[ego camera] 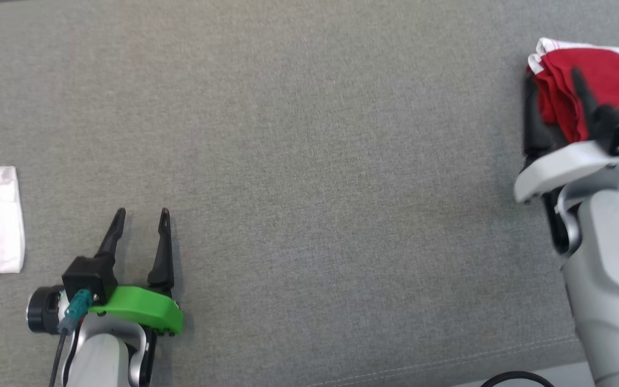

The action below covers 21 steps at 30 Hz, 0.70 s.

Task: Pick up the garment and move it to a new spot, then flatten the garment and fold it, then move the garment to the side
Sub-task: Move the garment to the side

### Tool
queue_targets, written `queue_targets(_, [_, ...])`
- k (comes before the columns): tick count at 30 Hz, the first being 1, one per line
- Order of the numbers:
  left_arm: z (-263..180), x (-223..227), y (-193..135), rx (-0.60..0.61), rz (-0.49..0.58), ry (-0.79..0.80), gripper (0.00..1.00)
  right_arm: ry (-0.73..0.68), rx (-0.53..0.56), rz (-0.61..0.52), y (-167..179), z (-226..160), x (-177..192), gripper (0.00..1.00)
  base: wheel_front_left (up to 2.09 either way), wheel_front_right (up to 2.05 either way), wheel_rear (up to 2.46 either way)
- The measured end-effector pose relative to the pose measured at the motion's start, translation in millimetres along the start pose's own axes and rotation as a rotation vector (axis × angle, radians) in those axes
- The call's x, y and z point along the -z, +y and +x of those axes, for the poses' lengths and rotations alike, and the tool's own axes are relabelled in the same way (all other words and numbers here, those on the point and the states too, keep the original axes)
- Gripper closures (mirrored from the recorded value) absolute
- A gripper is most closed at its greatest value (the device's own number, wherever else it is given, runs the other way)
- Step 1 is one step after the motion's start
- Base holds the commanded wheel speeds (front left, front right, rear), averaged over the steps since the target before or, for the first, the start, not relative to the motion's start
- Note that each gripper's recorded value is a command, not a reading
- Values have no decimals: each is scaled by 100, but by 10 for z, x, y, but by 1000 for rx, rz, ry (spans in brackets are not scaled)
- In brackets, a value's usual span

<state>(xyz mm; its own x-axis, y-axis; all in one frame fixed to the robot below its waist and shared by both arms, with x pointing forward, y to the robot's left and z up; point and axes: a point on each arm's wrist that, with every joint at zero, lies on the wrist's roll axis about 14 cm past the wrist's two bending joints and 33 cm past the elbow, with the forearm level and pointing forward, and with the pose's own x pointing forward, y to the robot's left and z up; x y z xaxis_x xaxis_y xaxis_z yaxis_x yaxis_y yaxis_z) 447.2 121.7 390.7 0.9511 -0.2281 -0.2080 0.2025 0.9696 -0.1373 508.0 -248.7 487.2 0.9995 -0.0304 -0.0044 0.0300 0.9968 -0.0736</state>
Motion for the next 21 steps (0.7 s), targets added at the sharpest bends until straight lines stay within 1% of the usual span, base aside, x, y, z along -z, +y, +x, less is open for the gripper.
queue_targets(5, [-175, -121, 15, -22, -3, -26, 0, 25, -83, 61, 365, -300, 88, 0, 0, 0, 0])
queue_targets(8, [-293, -198, 78, -48, -1, -45, 0, 44, -115, 105, 542, -464, 147, 0, 0, 0, 0])
queue_targets(9, [-293, -198, 78, -48, -1, -45, 0, 44, -115, 105, 542, -464, 147, 0, 0, 0, 0])
queue_targets(13, [-452, -257, 156, -81, -2, -62, 0, 50, -152, 144, 762, -642, 159, 0, 0, 0, 0])
queue_targets(19, [-709, -328, 232, -125, -13, -89, 0, 41, -172, 178, 911, -881, 109, 0, 0, 0, 0])
queue_targets(21, [-741, -341, 235, -128, -14, -94, 0, 36, -173, 181, 918, -907, 90, 0, 0, 0, 0])
